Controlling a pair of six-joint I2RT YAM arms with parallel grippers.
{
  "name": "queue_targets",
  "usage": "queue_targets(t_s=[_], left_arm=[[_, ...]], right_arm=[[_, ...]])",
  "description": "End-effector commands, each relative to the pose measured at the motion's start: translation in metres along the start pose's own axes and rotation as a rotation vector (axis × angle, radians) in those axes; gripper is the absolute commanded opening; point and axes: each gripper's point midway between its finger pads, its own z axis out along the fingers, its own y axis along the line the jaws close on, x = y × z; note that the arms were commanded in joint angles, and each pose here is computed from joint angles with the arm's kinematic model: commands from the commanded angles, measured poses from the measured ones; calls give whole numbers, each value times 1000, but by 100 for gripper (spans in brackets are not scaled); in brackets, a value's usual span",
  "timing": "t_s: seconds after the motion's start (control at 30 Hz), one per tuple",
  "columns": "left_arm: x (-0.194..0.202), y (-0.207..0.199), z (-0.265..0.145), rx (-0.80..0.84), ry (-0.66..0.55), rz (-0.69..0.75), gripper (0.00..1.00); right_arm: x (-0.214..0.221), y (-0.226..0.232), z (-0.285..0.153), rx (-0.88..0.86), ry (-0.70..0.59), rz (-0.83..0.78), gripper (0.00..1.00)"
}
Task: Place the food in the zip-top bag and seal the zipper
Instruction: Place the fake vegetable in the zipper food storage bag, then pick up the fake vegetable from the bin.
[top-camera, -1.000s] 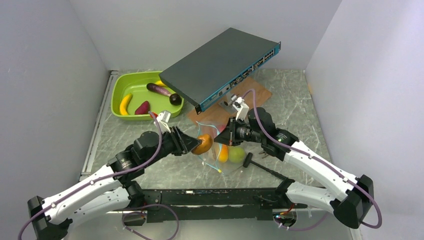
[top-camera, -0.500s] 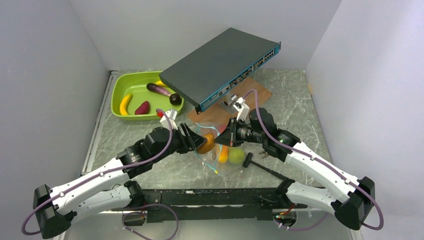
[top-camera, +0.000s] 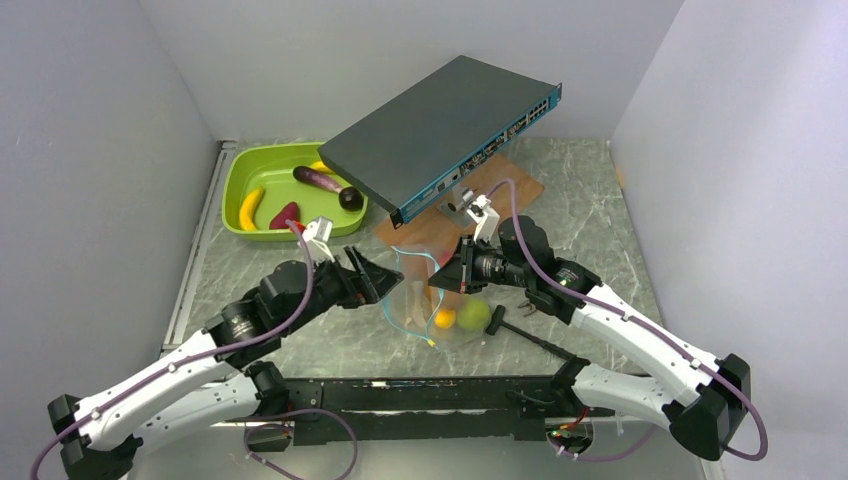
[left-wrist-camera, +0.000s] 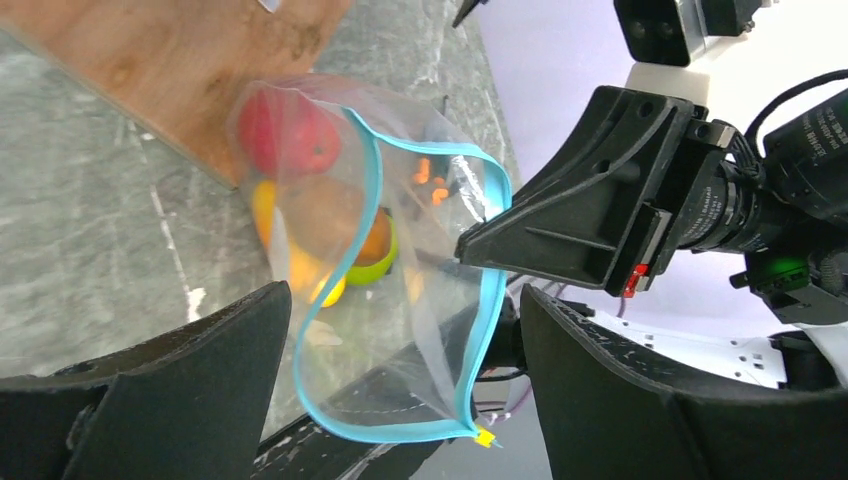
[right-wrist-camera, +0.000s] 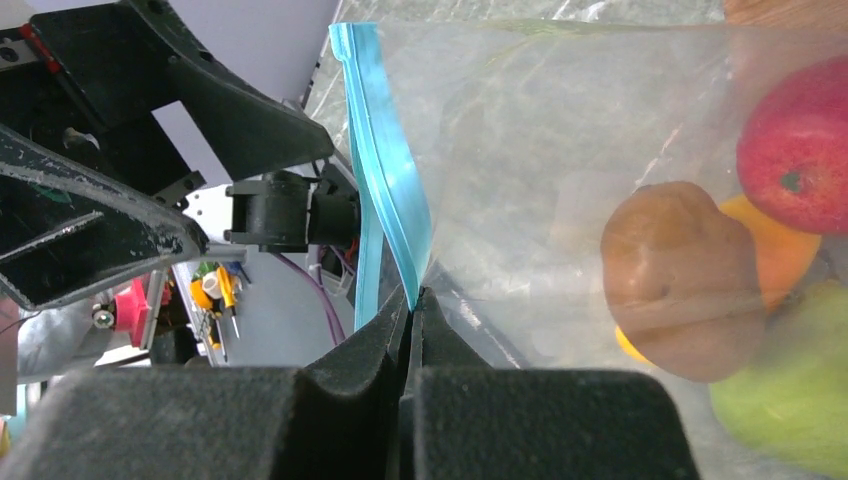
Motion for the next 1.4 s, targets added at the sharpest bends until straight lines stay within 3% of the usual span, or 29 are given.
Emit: queue_targets(t_s=[0.0, 0.3, 0.63, 0.83, 0.93, 1.03, 1.2, 1.37], left_arm=[[-17, 20, -22, -134, -43, 90, 88], [-25, 74, -49, -390, -90, 139, 96], [-3, 135, -32, -531, -79, 140, 100], [-56, 156, -32, -476, -175, 66, 100], [-94, 174, -47, -565, -217, 70, 100], [-122, 185, -52, -603, -180, 62, 100], [-166, 201, -46, -527, -179, -52, 100], [-220, 202, -29, -405, -307, -140, 100]], right_arm=[[-13, 10, -1, -25, -48, -31, 0], [-11, 1, 7, 5, -23, -46, 0], [-6, -11, 16, 25, -17, -62, 0], [-5, -19, 23, 50, -3, -79, 0], [-10, -24, 22, 82, -20, -85, 0], [-14, -22, 20, 73, -53, -86, 0], [-17, -26, 18, 86, -98, -90, 0], [-18, -28, 12, 77, -143, -101, 0]])
